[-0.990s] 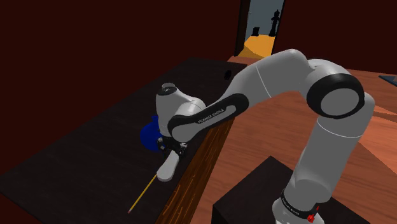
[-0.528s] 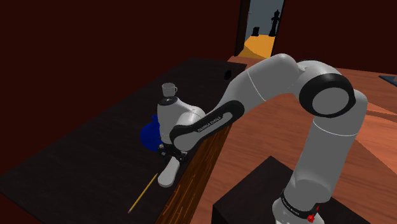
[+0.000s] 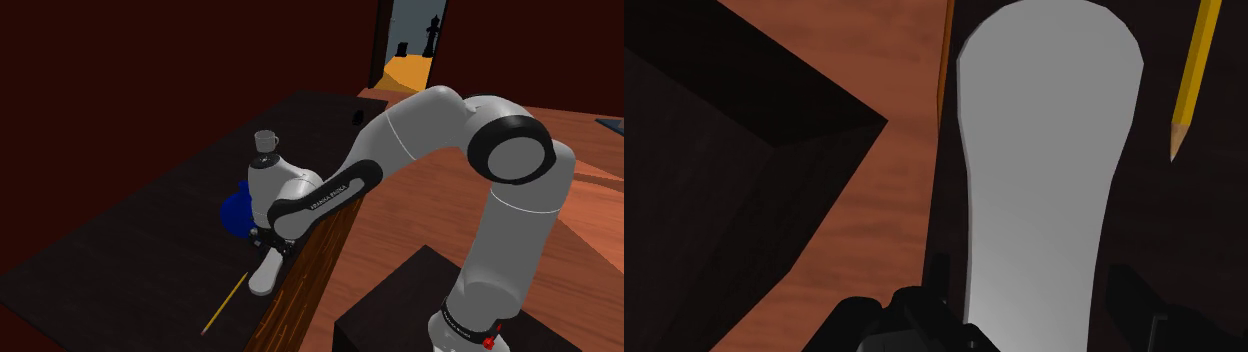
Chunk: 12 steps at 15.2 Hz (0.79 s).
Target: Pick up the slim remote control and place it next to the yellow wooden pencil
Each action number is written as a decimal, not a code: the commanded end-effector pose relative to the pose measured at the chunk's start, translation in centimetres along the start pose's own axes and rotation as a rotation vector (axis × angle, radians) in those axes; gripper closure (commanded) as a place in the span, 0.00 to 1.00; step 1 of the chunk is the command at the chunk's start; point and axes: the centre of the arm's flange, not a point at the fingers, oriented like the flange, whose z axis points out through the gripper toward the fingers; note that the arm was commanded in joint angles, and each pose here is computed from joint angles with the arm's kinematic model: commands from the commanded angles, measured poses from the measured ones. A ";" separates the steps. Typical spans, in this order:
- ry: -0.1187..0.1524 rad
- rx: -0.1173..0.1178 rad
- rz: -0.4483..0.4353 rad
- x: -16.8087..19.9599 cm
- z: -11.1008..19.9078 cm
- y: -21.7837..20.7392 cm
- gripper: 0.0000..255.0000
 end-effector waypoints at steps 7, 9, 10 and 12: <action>0.000 0.000 0.000 0.0 -1.3 0.0 0.00; 0.000 0.000 0.000 0.0 -4.0 0.0 0.00; 0.000 0.000 0.000 0.0 -5.0 0.0 0.00; 0.000 0.000 0.000 0.0 -5.0 0.0 0.00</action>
